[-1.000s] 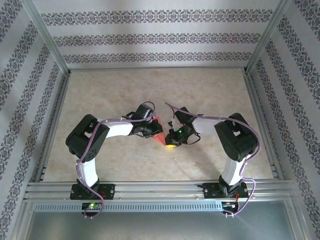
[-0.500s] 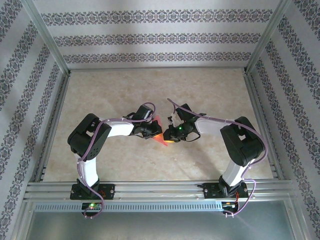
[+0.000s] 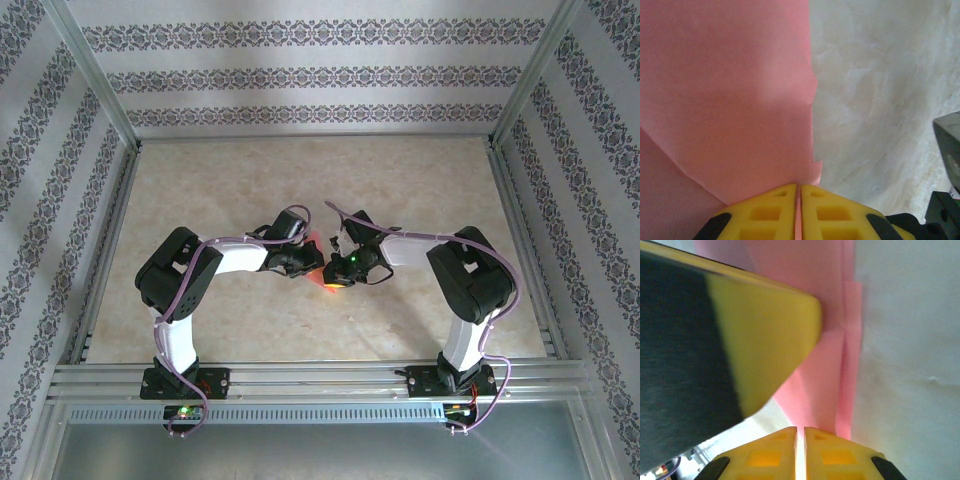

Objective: Fold a paper plane with a square sheet of paper (pick it up from the middle)
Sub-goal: Fourth fold the wing at the center of the table.

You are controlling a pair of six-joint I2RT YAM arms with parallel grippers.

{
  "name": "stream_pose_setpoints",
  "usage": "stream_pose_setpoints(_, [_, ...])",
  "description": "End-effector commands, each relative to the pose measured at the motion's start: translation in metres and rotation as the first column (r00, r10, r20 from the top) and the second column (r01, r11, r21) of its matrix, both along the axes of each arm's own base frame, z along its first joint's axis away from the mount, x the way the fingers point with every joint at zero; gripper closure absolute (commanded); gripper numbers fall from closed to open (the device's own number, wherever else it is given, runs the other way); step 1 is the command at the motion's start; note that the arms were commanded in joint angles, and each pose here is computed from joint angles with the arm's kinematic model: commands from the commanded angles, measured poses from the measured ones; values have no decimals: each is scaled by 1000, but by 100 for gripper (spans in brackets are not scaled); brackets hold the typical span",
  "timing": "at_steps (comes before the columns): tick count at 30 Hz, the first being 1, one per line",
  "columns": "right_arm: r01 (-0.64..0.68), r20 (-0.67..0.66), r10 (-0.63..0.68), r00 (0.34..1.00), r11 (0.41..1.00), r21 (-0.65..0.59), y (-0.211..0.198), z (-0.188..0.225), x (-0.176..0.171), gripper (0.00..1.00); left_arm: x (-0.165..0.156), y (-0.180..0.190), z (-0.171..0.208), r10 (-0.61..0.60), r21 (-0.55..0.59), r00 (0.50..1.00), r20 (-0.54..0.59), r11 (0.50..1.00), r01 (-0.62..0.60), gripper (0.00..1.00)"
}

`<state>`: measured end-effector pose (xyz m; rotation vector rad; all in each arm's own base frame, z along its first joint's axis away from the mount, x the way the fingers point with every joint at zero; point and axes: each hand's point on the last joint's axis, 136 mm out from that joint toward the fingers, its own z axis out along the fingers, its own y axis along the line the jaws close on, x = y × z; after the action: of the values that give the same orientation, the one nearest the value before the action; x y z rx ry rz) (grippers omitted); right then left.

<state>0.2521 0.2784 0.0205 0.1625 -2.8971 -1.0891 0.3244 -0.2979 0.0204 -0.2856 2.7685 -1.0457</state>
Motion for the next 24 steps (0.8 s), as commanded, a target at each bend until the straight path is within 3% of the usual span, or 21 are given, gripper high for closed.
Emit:
stream_pose_setpoints(1, [5, -17, -6, 1000, 998, -66, -9, -15, -4, 88, -6, 9, -14, 6, 67, 1000, -15, 998, -5, 89])
stream_pose_setpoints(12, [-13, -65, 0, 998, 979, -202, -37, -45, -19, 89, 13, 19, -2, 10, 28, 1000, 16, 1000, -11, 87])
stream_pose_setpoints(24, [-35, -98, 11, 995, 970, -240, -46, -58, -29, 89, 55, 62, -8, 33, 38, 999, 34, 999, -34, 85])
